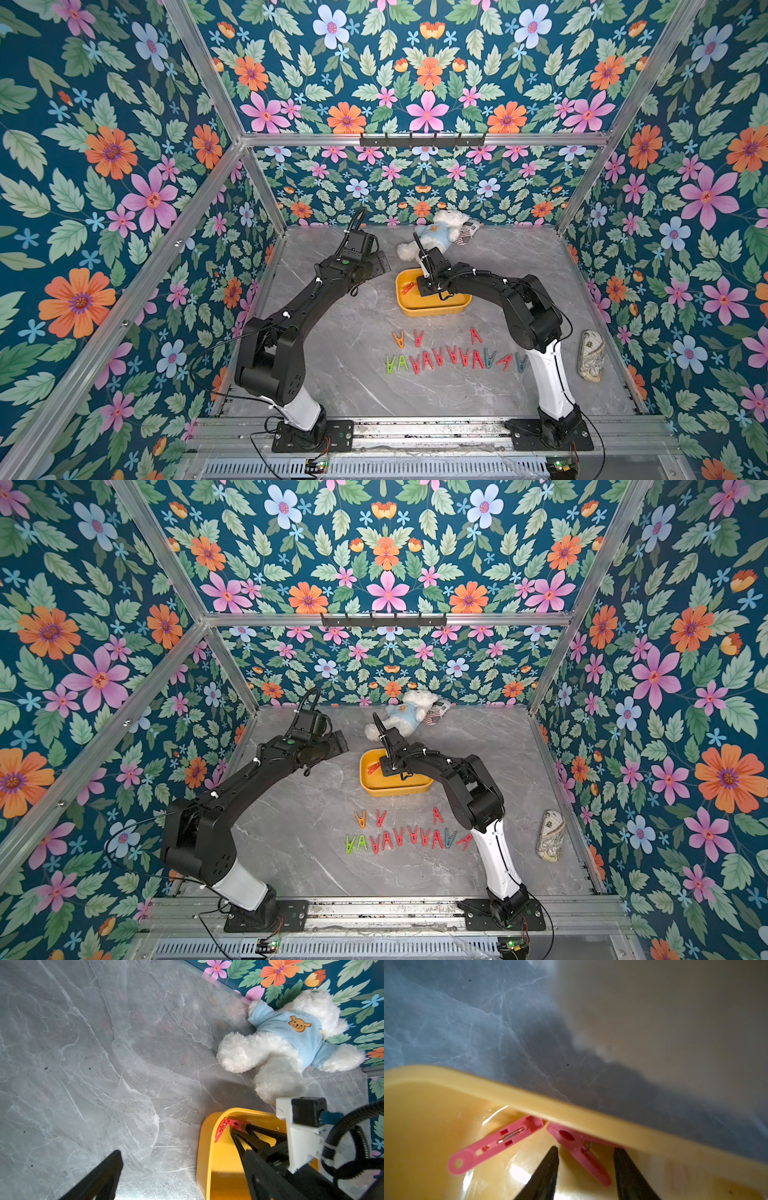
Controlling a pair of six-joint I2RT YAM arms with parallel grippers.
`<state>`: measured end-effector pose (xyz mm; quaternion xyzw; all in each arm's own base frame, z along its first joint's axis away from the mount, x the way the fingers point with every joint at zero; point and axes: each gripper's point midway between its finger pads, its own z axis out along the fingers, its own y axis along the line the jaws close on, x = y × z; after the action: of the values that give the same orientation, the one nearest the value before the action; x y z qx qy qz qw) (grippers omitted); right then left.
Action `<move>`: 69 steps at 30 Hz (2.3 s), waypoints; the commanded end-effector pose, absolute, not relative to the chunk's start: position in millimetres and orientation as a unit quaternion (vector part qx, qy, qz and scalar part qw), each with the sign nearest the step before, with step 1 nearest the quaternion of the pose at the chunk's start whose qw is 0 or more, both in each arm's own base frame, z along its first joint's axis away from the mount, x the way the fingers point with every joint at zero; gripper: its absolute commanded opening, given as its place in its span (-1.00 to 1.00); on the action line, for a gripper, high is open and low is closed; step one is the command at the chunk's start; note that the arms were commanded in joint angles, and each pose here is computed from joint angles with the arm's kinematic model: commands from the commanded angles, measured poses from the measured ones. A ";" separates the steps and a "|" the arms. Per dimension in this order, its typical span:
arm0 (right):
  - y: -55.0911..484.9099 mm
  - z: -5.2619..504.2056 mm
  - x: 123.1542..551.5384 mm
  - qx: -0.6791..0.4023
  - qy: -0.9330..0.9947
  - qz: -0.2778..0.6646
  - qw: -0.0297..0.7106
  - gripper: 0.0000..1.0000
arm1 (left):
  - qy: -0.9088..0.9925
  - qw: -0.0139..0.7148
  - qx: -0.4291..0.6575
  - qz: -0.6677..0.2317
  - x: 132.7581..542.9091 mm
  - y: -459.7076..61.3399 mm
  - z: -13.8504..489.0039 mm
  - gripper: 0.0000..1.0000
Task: Take the clothespins out of the storage box
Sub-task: Pick up the clothespin from the storage box, then place the clothespin at the center of the board.
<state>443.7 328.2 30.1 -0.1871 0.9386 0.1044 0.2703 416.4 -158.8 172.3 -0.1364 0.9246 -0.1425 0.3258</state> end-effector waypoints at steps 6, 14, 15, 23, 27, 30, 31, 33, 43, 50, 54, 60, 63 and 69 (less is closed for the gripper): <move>325.7 25.1 436.6 -0.207 0.939 0.093 0.258 -0.49 | 0.920 0.328 -0.149 -0.155 416.9 -158.6 175.2 0.87; 323.4 43.2 428.4 -0.198 0.936 0.074 0.281 -0.82 | 0.917 0.324 -0.150 -0.176 416.5 -165.2 176.5 0.86; 324.1 47.4 427.1 -0.197 0.935 0.075 0.284 -0.83 | 0.917 0.325 -0.150 -0.177 416.4 -164.8 176.5 0.86; 320.8 96.0 412.5 -0.162 0.932 0.089 0.311 -0.96 | 0.914 0.328 -0.146 -0.191 414.2 -168.1 178.0 0.85; 311.3 114.9 397.5 -0.136 0.933 0.102 0.316 -0.96 | 0.912 0.327 -0.142 -0.201 412.5 -171.0 178.6 0.86; 299.8 125.4 383.0 -0.109 0.936 0.114 0.315 -0.97 | 0.912 0.327 -0.140 -0.206 410.4 -172.4 177.8 0.86; 294.8 128.1 377.9 -0.099 0.937 0.118 0.314 -0.96 | 0.911 0.326 -0.138 -0.210 409.2 -173.8 177.5 0.86; 285.8 130.0 365.9 -0.085 0.940 0.122 0.308 -0.96 | 0.911 0.324 -0.133 -0.220 407.6 -178.4 177.0 0.87; 244.9 119.4 310.6 -0.006 0.949 0.143 0.280 -0.97 | 0.914 0.315 -0.105 -0.234 397.1 -199.4 178.5 0.91; 241.6 89.1 285.3 0.032 0.957 0.148 0.248 -0.97 | 0.917 0.311 -0.095 -0.230 390.3 -201.1 180.7 0.94; 238.6 69.5 278.3 0.060 0.959 0.149 0.231 -0.98 | 0.919 0.311 -0.092 -0.223 385.3 -197.9 181.1 0.95; 234.8 45.9 273.2 0.088 0.964 0.139 0.209 -0.99 | 0.922 0.308 -0.092 -0.216 378.7 -193.2 180.3 0.95; 233.6 37.4 270.6 0.101 0.965 0.136 0.198 -0.99 | 0.922 0.308 -0.092 -0.214 376.7 -191.4 180.8 0.95; 226.7 26.7 265.8 0.107 0.969 0.120 0.189 -0.99 | 0.924 0.304 -0.092 -0.213 374.3 -190.9 177.7 0.95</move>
<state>265.7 228.8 28.5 0.0907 0.9701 0.1219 0.1891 374.4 -194.0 176.5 -0.0922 0.9238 -0.2201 0.2996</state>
